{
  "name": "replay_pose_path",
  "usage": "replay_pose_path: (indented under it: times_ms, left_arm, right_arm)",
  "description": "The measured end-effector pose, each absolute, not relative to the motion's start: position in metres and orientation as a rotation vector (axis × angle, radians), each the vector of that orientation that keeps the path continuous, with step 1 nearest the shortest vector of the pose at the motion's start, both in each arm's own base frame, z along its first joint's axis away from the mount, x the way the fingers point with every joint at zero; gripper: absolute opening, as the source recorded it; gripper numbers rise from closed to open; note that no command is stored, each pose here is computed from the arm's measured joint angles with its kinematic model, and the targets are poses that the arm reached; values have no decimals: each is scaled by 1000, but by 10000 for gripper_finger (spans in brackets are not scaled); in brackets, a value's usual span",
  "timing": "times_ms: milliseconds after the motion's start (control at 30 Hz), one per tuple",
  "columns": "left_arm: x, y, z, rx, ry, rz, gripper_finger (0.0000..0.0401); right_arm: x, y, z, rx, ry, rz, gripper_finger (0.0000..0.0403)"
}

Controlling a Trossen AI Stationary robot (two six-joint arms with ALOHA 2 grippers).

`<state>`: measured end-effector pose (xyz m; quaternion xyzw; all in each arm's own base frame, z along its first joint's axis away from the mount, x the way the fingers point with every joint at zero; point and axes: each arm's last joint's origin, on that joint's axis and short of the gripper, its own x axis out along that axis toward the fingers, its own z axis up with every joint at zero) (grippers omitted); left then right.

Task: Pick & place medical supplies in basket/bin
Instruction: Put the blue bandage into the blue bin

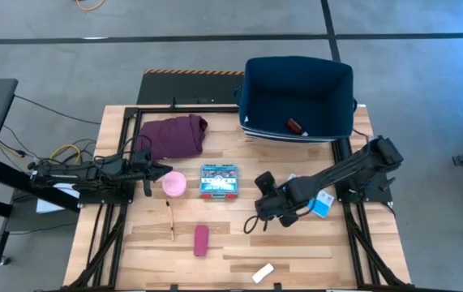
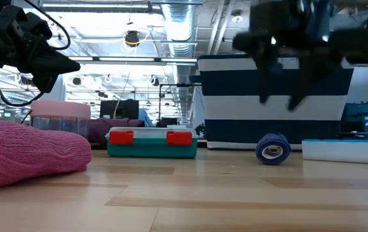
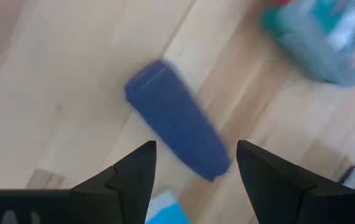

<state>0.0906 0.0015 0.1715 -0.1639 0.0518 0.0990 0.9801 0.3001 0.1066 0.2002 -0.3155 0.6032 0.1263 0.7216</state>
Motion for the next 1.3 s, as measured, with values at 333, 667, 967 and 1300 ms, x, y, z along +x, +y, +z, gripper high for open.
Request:
replay_pose_path:
  times_ms: [333, 667, 967, 1300]
  left_arm:
    - [91, 2, 172, -330, 105, 199, 0]
    - [91, 2, 172, -330, 104, 199, 0]
    - [91, 2, 172, -330, 104, 199, 0]
    - [91, 2, 172, -330, 104, 199, 0]
  right_arm:
    - [323, 111, 126, -939, 1522, 272, 217]
    - [339, 107, 149, -918, 1499, 186, 184]
    - [338, 98, 200, -831, 1484, 97, 71]
    - [298, 70, 329, -892, 1277, -342, 76]
